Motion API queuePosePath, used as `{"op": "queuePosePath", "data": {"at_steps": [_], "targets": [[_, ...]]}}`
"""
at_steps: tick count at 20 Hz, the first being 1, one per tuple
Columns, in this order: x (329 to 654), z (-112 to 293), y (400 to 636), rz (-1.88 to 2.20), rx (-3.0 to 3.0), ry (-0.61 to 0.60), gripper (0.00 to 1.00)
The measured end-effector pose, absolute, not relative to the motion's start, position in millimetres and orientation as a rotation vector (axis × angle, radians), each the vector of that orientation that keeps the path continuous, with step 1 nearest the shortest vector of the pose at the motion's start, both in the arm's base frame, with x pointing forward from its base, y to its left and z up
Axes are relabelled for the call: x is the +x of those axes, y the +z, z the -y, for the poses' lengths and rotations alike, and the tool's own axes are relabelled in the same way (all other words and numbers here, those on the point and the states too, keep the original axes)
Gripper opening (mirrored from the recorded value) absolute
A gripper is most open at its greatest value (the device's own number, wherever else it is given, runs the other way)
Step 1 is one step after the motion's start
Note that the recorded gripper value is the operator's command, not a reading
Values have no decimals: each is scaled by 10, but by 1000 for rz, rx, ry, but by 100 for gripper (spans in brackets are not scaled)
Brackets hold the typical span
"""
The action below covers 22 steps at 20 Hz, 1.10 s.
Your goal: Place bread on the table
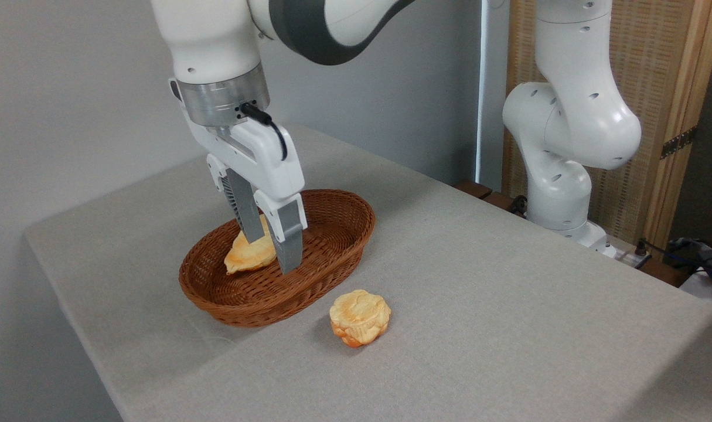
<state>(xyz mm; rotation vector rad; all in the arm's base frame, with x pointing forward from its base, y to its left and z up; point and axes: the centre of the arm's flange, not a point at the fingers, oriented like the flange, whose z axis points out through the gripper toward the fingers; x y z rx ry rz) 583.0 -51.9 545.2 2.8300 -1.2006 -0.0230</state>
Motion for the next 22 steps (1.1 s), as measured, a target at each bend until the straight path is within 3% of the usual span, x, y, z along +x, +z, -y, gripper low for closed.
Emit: {"op": "queuePosePath", "data": {"at_steps": [12,22], "targets": [[5686,1369,5286,849,2959,-29,100],[5445,2015,5112,782,3094,-80,100]]}}
